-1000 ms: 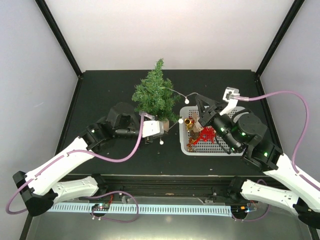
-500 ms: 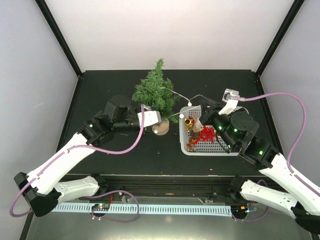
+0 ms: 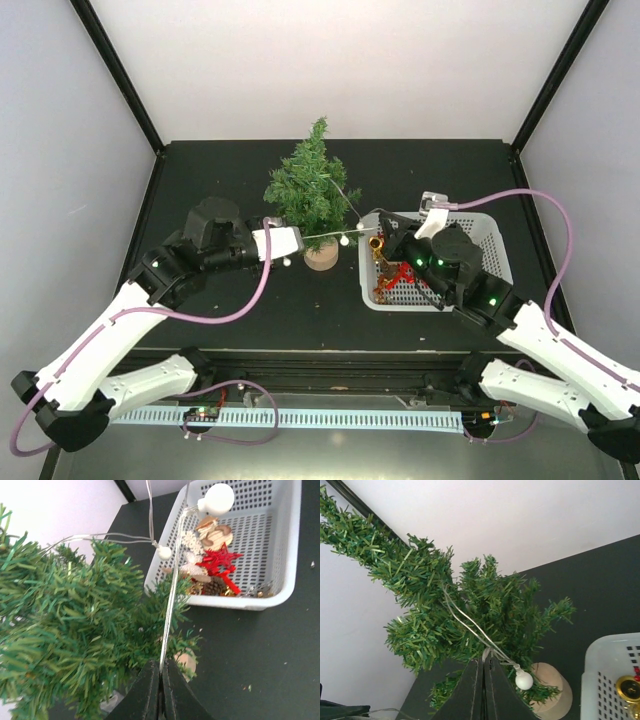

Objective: Decorate the small christmas tree

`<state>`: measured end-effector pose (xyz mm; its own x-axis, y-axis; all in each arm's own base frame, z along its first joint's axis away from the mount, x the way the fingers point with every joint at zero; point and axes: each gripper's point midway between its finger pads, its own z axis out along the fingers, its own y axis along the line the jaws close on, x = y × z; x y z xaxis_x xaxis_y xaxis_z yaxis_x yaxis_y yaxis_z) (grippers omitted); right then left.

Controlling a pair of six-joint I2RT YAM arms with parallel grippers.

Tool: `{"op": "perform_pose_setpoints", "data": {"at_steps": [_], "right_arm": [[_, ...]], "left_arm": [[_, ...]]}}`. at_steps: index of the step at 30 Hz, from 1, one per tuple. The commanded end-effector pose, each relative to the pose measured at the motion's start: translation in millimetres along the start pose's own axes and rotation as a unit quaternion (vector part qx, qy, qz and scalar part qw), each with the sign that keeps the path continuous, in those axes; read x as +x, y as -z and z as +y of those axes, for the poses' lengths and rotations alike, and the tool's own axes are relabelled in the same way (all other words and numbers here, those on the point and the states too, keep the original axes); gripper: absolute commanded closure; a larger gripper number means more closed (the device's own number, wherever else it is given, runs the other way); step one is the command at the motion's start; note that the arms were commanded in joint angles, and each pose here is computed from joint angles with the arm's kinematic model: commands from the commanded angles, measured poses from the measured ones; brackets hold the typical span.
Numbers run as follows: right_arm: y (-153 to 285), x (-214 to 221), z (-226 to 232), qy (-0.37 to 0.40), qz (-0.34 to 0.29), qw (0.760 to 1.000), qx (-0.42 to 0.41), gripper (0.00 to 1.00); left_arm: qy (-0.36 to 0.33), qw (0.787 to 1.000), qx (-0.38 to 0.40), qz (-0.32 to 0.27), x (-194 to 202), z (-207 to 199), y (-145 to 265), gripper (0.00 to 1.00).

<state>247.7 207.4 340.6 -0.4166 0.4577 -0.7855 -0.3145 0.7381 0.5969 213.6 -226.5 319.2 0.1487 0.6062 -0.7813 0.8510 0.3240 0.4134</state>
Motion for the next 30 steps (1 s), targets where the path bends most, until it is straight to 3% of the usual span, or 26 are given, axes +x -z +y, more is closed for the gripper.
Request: {"op": "perform_pose_setpoints", "data": {"at_steps": [1, 10, 20, 30], "right_arm": [[-8.8, -8.7, 0.2, -0.014, -0.024, 1.000, 0.002, 0.99], [-34.3, 10.2, 17.9, -0.016, 0.015, 0.999, -0.030, 0.99], [-42.7, 18.0, 49.1, -0.012, 0.049, 0.994, -0.096, 0.99], [-47.7, 30.4, 55.8, -0.007, 0.075, 0.991, -0.114, 0.87]], "left_arm": [[-0.028, 0.996, -0.072, 0.050, 13.2, 22.7, 27.3, 0.98], [-0.072, 0.980, -0.168, 0.083, 22.9, 52.8, 61.9, 0.98], [-0.074, 0.959, -0.257, 0.095, 31.1, 88.5, 95.8, 0.98], [-0.042, 0.948, -0.299, 0.106, 51.3, 122.7, 108.4, 0.98]]}}
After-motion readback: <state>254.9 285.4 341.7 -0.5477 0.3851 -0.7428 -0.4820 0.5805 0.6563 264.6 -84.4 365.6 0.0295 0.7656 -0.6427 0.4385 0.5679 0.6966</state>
